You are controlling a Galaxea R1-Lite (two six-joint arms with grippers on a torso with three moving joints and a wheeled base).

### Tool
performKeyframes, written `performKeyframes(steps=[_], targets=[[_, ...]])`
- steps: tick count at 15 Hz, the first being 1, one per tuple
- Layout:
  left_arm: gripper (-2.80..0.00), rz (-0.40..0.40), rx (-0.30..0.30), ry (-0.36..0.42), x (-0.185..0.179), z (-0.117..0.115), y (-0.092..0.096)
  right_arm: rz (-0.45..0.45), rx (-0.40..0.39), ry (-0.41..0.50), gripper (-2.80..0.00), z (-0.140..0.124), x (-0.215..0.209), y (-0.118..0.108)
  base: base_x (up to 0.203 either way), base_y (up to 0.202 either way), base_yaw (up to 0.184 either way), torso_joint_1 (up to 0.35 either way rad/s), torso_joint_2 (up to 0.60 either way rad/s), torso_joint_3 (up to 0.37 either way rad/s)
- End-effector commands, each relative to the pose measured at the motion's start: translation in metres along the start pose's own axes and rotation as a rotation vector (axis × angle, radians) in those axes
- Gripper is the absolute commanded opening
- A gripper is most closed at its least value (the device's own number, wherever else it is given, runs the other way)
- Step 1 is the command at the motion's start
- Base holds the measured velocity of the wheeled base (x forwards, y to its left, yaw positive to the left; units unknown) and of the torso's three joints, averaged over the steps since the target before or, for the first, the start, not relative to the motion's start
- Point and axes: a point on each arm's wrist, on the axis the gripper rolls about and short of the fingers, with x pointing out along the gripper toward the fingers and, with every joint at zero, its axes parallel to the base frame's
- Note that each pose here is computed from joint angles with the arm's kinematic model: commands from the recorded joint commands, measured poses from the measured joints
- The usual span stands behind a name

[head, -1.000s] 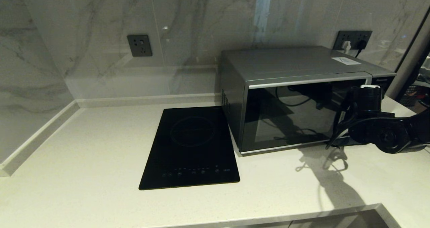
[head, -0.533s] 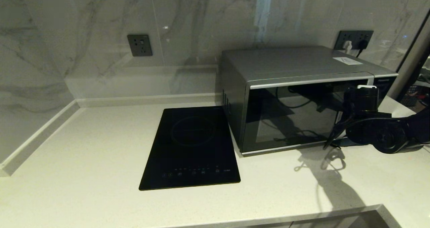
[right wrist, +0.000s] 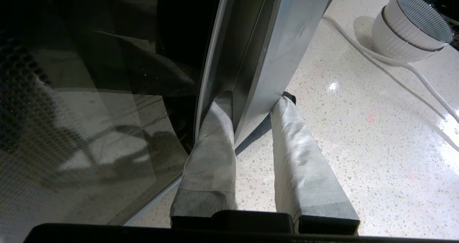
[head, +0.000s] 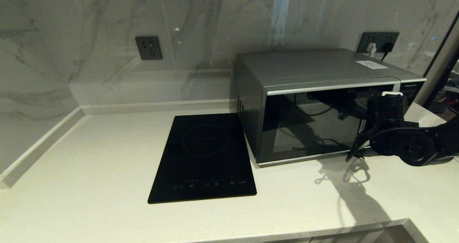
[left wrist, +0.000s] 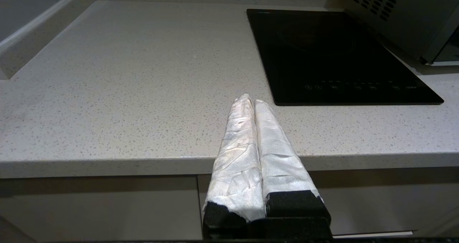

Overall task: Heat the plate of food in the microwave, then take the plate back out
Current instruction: Open the microwave oven

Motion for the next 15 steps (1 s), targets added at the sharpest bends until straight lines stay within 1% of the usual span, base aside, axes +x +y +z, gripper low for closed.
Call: performKeyframes(steps=[1,3,6,11,12,15], targets=[[-2.80,0.001,-0.001,0.000,0.000,0.000,0.000,0.000,-0.003,0.002,-2.80,-0.001,-0.006,-0.004,0.000,0.000,0.000,0.000,0.00,0.000],[-2.80,0.001,-0.001,0.000,0.000,0.000,0.000,0.002,-0.016,0.023,-2.80,-0.009,-0.012,-0.007,0.000,0.000,0.000,0.000,0.00,0.000],[-2.80,0.001,-0.001,0.000,0.000,0.000,0.000,0.000,-0.003,0.039,-2.80,-0.015,-0.017,-0.013,0.000,0.000,0.000,0.000,0.00,0.000],[-2.80,0.001,-0.001,0.000,0.000,0.000,0.000,-0.002,-0.006,0.045,-2.80,-0.017,-0.023,-0.019,0.000,0.000,0.000,0.000,0.00,0.000],[-2.80,0.001,-0.001,0.000,0.000,0.000,0.000,-0.002,-0.006,0.042,0.00,-0.016,-0.025,-0.020,0.000,0.000,0.000,0.000,0.00,0.000],[-2.80,0.001,-0.001,0.000,0.000,0.000,0.000,0.013,0.003,0.028,0.00,-0.012,-0.040,-0.028,0.000,0.000,0.000,0.000,0.00,0.000]])
